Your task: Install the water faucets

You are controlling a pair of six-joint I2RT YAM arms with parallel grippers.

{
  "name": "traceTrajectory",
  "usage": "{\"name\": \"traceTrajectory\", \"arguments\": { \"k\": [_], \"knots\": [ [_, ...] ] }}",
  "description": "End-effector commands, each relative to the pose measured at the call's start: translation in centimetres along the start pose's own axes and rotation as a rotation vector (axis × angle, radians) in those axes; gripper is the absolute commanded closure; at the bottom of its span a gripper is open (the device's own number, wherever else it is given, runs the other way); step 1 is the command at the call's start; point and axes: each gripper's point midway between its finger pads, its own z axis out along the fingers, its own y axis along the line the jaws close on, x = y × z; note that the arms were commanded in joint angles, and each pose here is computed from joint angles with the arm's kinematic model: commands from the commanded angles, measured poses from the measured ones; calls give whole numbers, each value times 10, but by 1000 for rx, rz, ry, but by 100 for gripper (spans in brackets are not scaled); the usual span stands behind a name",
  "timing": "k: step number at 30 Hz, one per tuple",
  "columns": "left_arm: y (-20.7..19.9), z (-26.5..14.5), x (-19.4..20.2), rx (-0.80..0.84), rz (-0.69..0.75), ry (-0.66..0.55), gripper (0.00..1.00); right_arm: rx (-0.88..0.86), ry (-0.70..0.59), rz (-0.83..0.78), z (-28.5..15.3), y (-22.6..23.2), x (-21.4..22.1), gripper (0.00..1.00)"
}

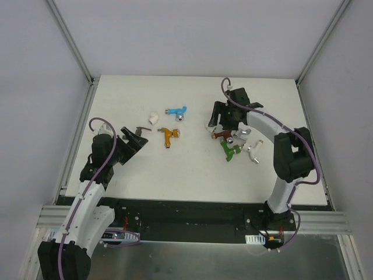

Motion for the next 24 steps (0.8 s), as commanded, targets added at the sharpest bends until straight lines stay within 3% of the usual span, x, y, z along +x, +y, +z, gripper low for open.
{"name": "traceTrajectory", "arguments": {
  "k": [1, 6, 10, 17, 22, 24],
  "knots": [
    [-18, 6, 5, 88, 26, 2, 1, 6, 28, -112, 21, 4, -11, 22],
    [-21, 18, 15, 81, 81, 35, 1, 39, 52, -174, 43, 0, -15, 22],
    [-24, 30, 30, 74, 124, 128, 1, 34, 77, -201, 57, 1, -16, 23],
    [-33, 45, 50, 80, 156, 224, 1, 49, 123, -275, 75, 3, -7, 30],
    [-37, 47, 59, 78, 168, 244, 1, 41, 142, -324, 78, 13, 6, 48],
    [-36, 47, 60, 76, 162, 245, 1, 43, 142, -352, 76, 21, 12, 59]
  ]
}}
